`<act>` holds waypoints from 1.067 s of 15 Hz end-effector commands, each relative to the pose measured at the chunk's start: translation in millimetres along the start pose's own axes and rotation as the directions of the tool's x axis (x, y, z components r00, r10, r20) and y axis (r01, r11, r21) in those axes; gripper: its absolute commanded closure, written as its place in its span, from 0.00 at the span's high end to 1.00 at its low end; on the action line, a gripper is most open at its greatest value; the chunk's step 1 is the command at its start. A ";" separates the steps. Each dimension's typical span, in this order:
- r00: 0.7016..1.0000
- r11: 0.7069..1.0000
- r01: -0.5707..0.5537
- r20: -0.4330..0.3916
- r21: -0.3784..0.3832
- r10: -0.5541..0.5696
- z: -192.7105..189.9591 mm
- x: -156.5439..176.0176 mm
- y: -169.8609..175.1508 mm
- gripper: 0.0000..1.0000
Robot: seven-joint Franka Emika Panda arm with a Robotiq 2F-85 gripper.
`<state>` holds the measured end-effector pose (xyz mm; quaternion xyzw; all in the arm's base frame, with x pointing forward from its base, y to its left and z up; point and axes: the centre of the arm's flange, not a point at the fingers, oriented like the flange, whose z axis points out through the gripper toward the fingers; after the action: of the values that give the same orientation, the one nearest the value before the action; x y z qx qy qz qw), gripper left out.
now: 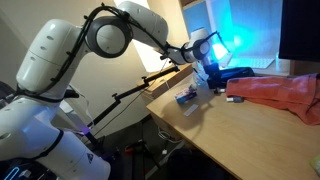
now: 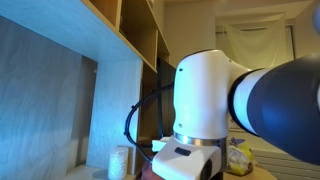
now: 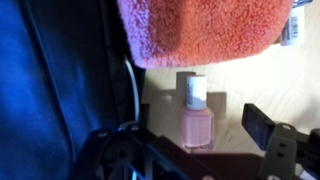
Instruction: Slide the bag to the right, move the two nail polish bottles on the table to the right, pull the peach towel forward and put the two nail polish bottles on the towel
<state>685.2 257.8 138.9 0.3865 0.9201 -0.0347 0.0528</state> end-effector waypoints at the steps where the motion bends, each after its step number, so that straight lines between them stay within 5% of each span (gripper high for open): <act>1: 0.999 0.998 -0.019 0.034 -0.065 0.022 -35.0 1.2 -32.1 1.00; 7: 0.996 0.986 -0.086 0.019 -0.142 0.089 -48.1 -22.3 -57.2 1.00; 16: 0.963 0.959 -0.268 -0.058 -0.094 0.264 -16.9 -80.6 -97.1 1.00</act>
<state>677.7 150.4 165.0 0.4827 0.8737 0.0142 0.0581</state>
